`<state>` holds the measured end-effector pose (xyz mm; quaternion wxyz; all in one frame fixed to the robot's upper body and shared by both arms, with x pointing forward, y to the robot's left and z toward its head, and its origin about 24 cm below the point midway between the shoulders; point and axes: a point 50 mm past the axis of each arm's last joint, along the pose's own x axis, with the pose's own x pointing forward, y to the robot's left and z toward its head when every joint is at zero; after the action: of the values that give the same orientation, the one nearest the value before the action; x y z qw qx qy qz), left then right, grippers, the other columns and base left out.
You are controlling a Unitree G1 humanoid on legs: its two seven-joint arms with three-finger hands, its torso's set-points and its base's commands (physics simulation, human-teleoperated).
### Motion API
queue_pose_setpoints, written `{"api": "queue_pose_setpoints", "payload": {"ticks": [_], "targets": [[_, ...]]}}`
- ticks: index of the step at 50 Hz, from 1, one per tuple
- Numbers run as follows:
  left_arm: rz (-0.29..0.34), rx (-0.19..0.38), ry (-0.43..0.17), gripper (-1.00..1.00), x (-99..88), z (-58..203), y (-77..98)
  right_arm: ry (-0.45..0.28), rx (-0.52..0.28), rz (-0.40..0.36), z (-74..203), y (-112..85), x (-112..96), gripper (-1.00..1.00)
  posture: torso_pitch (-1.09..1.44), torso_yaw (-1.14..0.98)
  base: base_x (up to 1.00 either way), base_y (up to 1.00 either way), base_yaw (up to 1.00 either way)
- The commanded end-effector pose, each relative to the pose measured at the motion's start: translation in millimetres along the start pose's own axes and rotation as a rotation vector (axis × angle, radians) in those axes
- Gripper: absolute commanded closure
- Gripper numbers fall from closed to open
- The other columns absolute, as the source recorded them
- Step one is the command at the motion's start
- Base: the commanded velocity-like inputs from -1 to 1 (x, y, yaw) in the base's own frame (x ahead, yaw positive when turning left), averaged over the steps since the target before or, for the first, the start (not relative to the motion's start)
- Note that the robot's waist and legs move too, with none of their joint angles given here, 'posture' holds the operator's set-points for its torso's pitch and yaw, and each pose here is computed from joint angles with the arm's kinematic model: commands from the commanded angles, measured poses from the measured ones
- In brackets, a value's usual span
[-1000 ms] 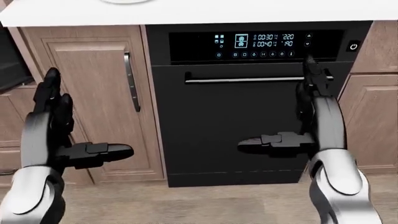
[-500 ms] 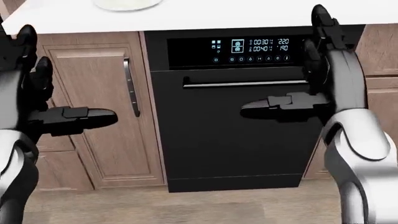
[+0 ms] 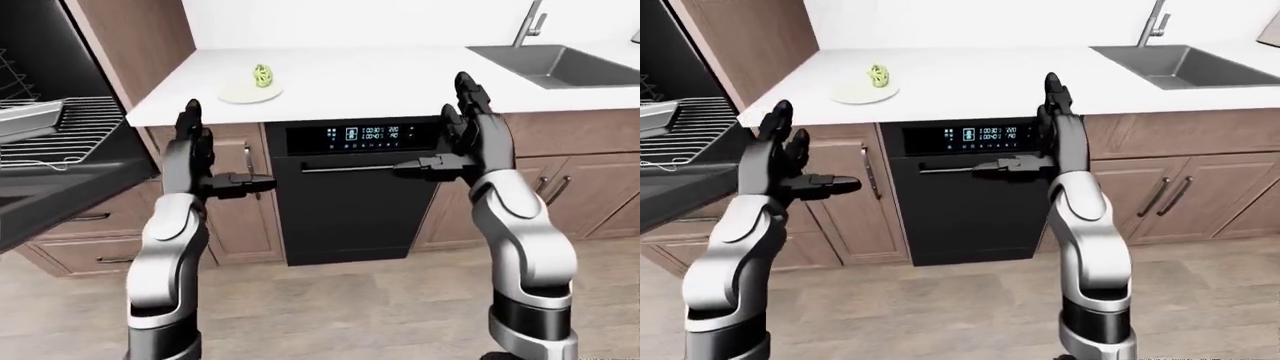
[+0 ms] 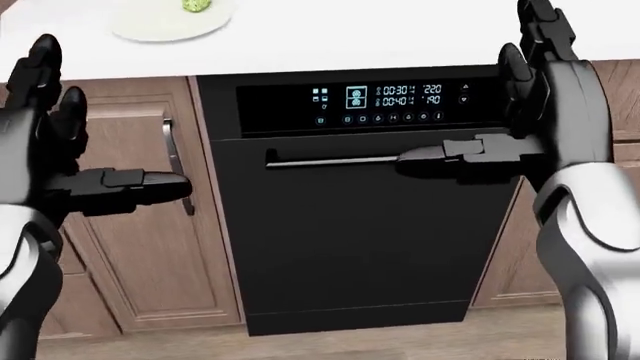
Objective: Place the broccoli on the rack of the oven.
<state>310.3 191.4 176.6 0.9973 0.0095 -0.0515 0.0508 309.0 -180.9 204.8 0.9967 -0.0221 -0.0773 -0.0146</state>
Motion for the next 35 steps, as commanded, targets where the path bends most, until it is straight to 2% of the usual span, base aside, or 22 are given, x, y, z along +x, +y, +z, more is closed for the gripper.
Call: {"api": "queue_pose_setpoints", "payload": {"ticks": [1, 35], "targets": [[-0.005, 0.005, -0.084, -1.0, 0.5, 17.6, 0.4, -0.075, -0.003, -0.002, 16.2, 0.6, -0.6, -1.0, 0.0, 0.0, 0.32, 0.0, 0.0], [-0.006, 0.004, -0.089, -1.0, -0.5, 19.8, -0.2, -0.074, -0.003, 0.003, 16.5, 2.5, -2.0, -1.0, 0.0, 0.0, 0.26, 0.09, 0.0]]}}
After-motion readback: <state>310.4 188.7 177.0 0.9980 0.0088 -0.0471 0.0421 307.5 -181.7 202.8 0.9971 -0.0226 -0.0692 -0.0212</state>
